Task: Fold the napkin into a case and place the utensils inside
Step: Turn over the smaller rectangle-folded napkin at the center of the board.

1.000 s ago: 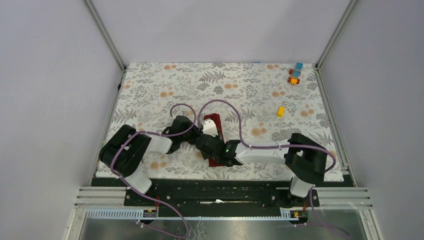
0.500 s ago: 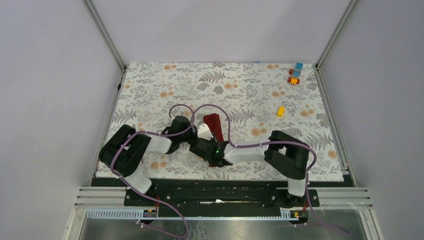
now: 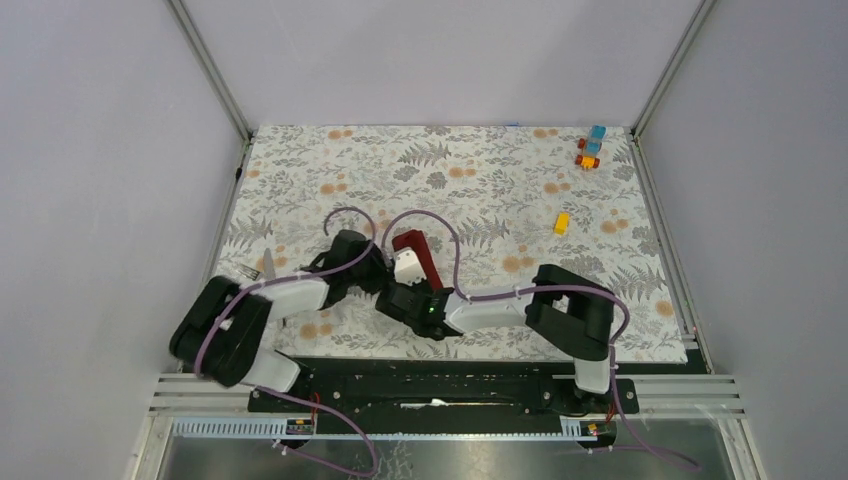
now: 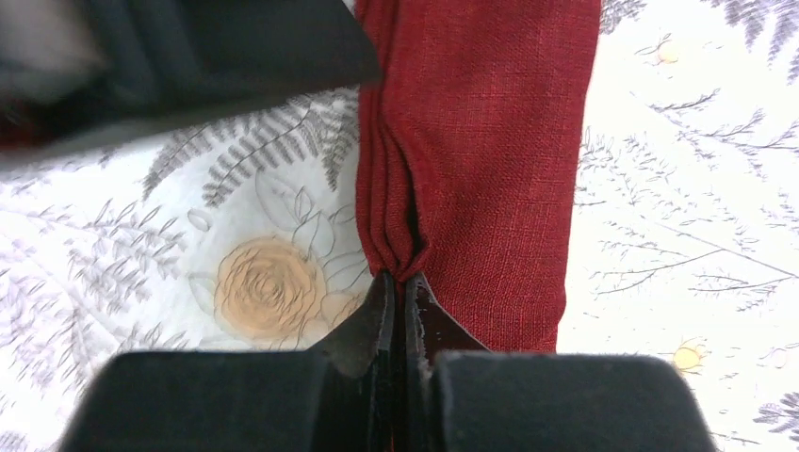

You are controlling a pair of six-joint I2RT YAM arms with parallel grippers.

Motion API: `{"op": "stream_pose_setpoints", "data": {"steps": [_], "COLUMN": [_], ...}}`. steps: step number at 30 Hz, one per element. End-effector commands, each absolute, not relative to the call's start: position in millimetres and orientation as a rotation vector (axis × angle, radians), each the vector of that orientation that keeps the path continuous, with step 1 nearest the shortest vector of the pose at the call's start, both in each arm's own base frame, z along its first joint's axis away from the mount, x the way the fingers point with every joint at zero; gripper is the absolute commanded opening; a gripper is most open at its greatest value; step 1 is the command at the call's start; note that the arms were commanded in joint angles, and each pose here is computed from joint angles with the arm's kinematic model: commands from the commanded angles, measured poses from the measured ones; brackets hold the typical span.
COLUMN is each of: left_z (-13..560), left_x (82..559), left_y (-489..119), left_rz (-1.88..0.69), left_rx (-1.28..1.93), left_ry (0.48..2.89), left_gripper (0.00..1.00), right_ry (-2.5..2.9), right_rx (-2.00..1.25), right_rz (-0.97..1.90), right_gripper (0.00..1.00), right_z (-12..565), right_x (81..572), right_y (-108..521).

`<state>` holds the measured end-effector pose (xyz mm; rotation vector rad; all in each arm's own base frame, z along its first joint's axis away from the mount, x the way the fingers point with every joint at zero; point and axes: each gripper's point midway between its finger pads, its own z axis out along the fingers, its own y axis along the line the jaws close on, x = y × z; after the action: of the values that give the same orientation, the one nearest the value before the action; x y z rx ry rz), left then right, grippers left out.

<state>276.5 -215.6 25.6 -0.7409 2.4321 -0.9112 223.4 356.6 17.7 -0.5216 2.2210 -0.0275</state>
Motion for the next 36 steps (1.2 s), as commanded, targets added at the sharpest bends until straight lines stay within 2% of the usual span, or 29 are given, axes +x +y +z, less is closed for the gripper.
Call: {"op": "stream_pose_setpoints", "data": {"steps": [1,3,6,12,16,27,31,33,36], "left_z": [62.6,89.4,126.1,161.5,169.1,155.0,148.0,142.6,141.2], "left_x": [272.0,271.3,266.5,253.4,253.7,259.0,262.9,264.4,267.7], "left_y": [-173.7,-155.0,-123.5,-102.9,-106.2,-150.0,-170.1,-184.1,-206.4], "left_rz": [-0.742,-0.696,-0.599,-0.560,-0.574,-0.781,-0.847,-0.903,-1.022], "left_rx": [-0.643,-0.618,-0.626,-0.606,-0.585,-0.443,-0.349,-0.288,-0.209], "left_ry": [2.367,2.289,2.165,2.067,2.073,2.162,2.215,2.260,2.288], "left_gripper": [0.57,0.70,0.79,0.83,0.83,0.79,0.80,0.79,0.79], "right_ry": [2.200,2.194,2.149,2.013,1.935,1.972,2.025,2.149,2.320], "right_rx": [-0.412,-0.386,-0.365,-0.312,-0.166,0.192,0.290,0.343,0.292], "right_rz": [0.404,0.696,1.038,1.623,1.833,1.737,1.642,1.534,1.345], "right_gripper": [0.00,0.00,0.00,0.00,0.00,0.00,0.14,0.30,0.48], "right_z": [63.1,84.8,110.4,150.7,149.1,81.6,66.9,42.6,21.7], "right_x": [218.6,210.1,202.6,177.7,179.9,205.8,216.3,217.5,215.1], "right_y": [384.9,399.2,418.1,454.3,447.7,351.2,317.7,295.7,273.8]}}
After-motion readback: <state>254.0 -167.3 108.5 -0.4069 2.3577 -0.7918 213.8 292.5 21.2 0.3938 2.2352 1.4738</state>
